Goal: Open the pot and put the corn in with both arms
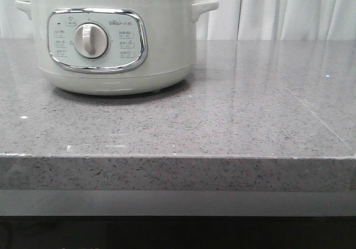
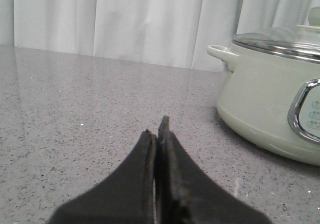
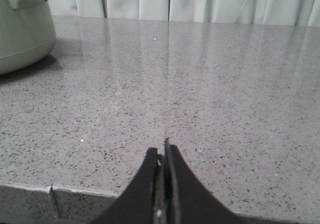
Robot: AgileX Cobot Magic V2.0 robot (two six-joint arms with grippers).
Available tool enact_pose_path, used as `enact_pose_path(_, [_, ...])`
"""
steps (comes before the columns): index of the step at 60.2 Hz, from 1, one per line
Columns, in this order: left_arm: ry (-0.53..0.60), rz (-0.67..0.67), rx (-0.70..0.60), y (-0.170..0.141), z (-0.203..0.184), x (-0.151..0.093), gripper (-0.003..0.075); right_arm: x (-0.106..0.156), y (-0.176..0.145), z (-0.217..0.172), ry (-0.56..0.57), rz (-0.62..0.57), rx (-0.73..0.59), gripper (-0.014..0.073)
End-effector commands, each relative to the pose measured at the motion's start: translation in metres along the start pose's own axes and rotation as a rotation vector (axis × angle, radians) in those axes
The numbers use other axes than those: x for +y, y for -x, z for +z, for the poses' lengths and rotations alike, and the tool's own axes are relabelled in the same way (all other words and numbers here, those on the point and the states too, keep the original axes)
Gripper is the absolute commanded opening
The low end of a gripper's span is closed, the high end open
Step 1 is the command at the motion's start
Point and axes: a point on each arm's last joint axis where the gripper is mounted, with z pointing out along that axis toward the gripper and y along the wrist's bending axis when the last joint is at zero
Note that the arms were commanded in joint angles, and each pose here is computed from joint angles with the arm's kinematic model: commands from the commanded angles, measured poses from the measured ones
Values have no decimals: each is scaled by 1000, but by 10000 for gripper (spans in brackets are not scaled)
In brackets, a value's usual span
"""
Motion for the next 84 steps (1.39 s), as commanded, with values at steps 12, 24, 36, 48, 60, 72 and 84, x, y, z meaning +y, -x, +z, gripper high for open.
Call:
enact_pose_path(12, [-2, -17, -90, 5, -1, 0, -20, -2, 14, -3, -26, -5, -138, -69])
enact_pose_path(24, [-2, -17, -90, 5, -1, 0, -20, -4, 24, -5, -41, 25, -249, -69])
enact_pose_path(36, [-2, -17, -90, 5, -1, 0, -20, -2, 31, -7, -14, 41, -328, -69])
enact_pose_path(48, [-2, -17, -90, 5, -1, 0, -20, -2, 30, -7, -15, 50, -319, -69])
enact_pose_path(60, [-2, -17, -90, 5, -1, 0, -20, -3, 30, -7, -44, 47, -322, -69])
enact_pose_path(72, [-2, -17, -90, 5, -1, 0, -20, -4, 30, -7, -59, 46, -319, -69])
enact_pose_path(84, [-2, -17, -90, 5, -1, 0, -20, -5, 23, -5, -65, 48, -235, -69])
